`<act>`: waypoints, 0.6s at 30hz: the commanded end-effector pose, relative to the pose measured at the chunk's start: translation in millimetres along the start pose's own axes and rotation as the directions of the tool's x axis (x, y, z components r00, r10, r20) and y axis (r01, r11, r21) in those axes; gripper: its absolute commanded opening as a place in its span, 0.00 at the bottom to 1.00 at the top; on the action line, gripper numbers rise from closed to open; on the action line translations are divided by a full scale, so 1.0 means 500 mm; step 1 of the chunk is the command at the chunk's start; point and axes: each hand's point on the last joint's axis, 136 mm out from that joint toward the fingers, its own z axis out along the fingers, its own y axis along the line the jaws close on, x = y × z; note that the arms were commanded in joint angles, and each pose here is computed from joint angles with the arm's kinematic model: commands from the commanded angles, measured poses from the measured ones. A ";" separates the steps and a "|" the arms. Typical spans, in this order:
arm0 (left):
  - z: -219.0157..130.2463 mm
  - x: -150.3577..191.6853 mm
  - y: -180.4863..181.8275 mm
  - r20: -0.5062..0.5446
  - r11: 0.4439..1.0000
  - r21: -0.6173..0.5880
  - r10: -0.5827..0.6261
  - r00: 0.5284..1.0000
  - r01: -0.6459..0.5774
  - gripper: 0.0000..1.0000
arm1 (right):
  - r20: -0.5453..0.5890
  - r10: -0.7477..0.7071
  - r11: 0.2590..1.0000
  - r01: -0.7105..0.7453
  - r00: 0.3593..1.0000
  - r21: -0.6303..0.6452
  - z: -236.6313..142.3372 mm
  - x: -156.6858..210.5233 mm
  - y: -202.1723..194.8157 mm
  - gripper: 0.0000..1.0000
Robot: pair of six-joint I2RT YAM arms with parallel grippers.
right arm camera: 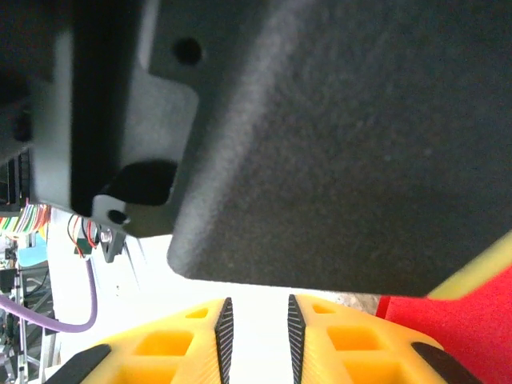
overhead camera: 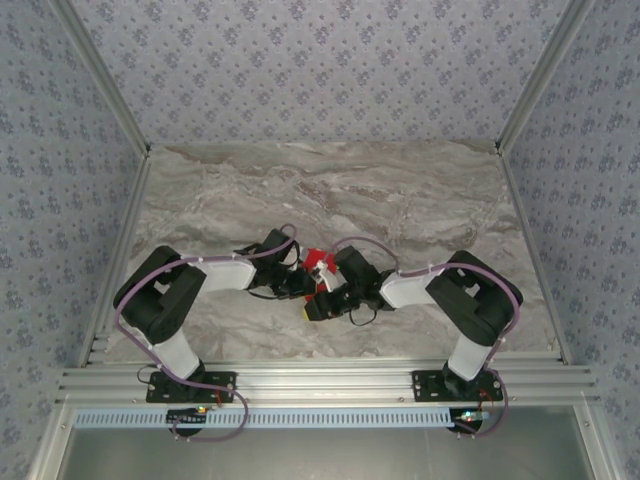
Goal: Fold a paper plane with a square sheet of paper (fold left side to right side)
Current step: Third fold the triangle at the center of the table.
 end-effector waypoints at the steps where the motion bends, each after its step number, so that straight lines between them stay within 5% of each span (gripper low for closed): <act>1: 0.000 0.025 0.050 -0.025 0.994 -0.104 -0.037 0.999 0.034 0.14 | -0.030 0.028 0.999 -0.028 0.999 0.018 0.014 0.024 -0.017 0.28; 18: -0.003 0.027 0.052 -0.020 0.993 -0.110 -0.037 0.999 0.035 0.14 | -0.016 -0.006 1.000 0.006 1.000 0.003 0.003 0.023 0.010 0.27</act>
